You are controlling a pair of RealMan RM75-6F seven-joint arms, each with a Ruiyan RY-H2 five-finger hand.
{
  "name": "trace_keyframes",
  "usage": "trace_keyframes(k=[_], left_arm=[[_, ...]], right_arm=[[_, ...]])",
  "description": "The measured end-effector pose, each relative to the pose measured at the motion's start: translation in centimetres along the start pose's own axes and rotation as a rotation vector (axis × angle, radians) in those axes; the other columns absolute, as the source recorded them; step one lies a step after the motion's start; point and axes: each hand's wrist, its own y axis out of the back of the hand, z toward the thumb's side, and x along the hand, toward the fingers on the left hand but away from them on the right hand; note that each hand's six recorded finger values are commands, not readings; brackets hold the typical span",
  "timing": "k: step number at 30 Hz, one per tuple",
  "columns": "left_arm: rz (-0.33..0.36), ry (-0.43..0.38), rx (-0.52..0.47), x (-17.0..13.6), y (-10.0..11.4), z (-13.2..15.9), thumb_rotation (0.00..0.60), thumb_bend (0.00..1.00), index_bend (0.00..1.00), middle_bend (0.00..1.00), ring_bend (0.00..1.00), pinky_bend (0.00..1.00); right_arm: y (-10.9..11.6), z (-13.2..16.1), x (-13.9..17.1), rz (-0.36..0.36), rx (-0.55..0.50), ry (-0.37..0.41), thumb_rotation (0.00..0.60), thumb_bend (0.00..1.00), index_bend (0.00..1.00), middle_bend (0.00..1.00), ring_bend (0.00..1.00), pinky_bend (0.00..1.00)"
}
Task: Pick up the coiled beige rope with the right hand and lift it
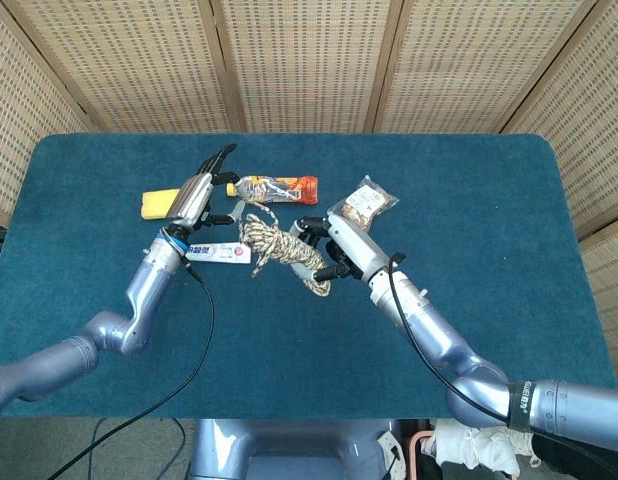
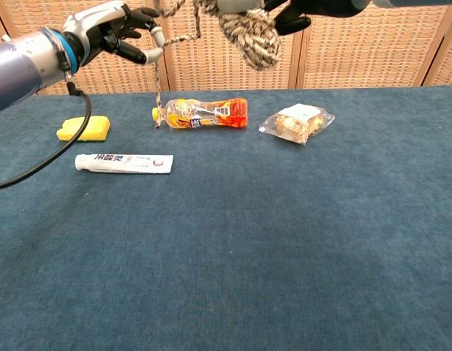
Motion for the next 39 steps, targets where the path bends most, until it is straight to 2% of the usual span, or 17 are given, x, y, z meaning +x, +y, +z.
trace_keyframes(k=[2,7,12,18,23,24,26,27,28,30,34,39], left_arm=[[-0.013,-0.013,0.038,-0.5,-0.3,-0.4,0.600,0.73,0.84,0.00,0.00,0.00],[-0.069,-0.068,0.211,-3.1,-1.2,-2.2,0.600,0.73,0.84,0.00,0.00,0.00],[-0.110,-0.091,0.338,-5.5,-0.9,-4.2,0.600,0.73,0.84,0.00,0.00,0.00],[-0.137,-0.085,0.385,-7.4,0.0,-5.8,0.600,0.73,0.84,0.00,0.00,0.00],[-0.152,-0.095,0.385,-8.3,0.2,-5.9,0.600,0.73,0.84,0.00,0.00,0.00],[-0.150,-0.098,0.382,-8.3,0.3,-5.8,0.600,0.69,0.81,0.00,0.00,0.00],[-0.147,-0.101,0.381,-8.3,0.4,-5.6,0.600,0.44,0.60,0.00,0.00,0.00],[-0.147,-0.103,0.381,-8.3,0.4,-5.6,0.600,0.23,0.36,0.00,0.00,0.00],[-0.148,-0.104,0.381,-8.4,0.5,-5.5,0.600,0.08,0.16,0.00,0.00,0.00],[-0.151,-0.107,0.379,-8.4,0.6,-5.4,0.600,0.00,0.00,0.00,0.00,0.00],[-0.138,-0.115,0.371,-8.8,1.2,-4.8,0.600,0.00,0.00,0.00,0.00,0.00],[-0.064,-0.105,0.376,-10.4,4.2,-4.1,0.600,0.00,0.00,0.00,0.00,0.00]], right_arm=[[0.7,-0.2,-0.2,-0.020,-0.014,-0.013,0.600,1.00,0.62,0.73,0.63,0.94],[2.9,-1.3,-0.8,-0.098,-0.049,-0.066,0.600,1.00,0.62,0.73,0.63,0.94],[4.7,-2.3,-1.4,-0.165,-0.054,-0.113,0.600,1.00,0.62,0.73,0.63,0.94],[5.9,-3.8,-1.9,-0.218,-0.019,-0.164,0.600,1.00,0.62,0.73,0.63,0.94],[4.8,-3.9,-1.7,-0.193,-0.020,-0.170,0.600,1.00,0.62,0.73,0.63,0.94],[4.8,-4.0,-1.7,-0.197,-0.015,-0.174,0.600,1.00,0.62,0.73,0.63,0.94],[5.1,-4.3,-1.8,-0.206,-0.005,-0.178,0.600,1.00,0.62,0.73,0.63,0.94],[5.0,-4.4,-1.9,-0.208,0.001,-0.179,0.600,1.00,0.62,0.73,0.63,0.94],[4.9,-4.4,-1.9,-0.205,0.004,-0.178,0.600,1.00,0.62,0.73,0.63,0.94],[4.6,-4.2,-1.9,-0.200,0.011,-0.172,0.600,1.00,0.62,0.73,0.63,0.94],[4.4,-4.1,-1.8,-0.192,0.024,-0.164,0.600,1.00,0.62,0.73,0.63,0.94],[4.0,-4.2,-1.4,-0.174,0.063,-0.153,0.600,1.00,0.62,0.73,0.63,0.94]])
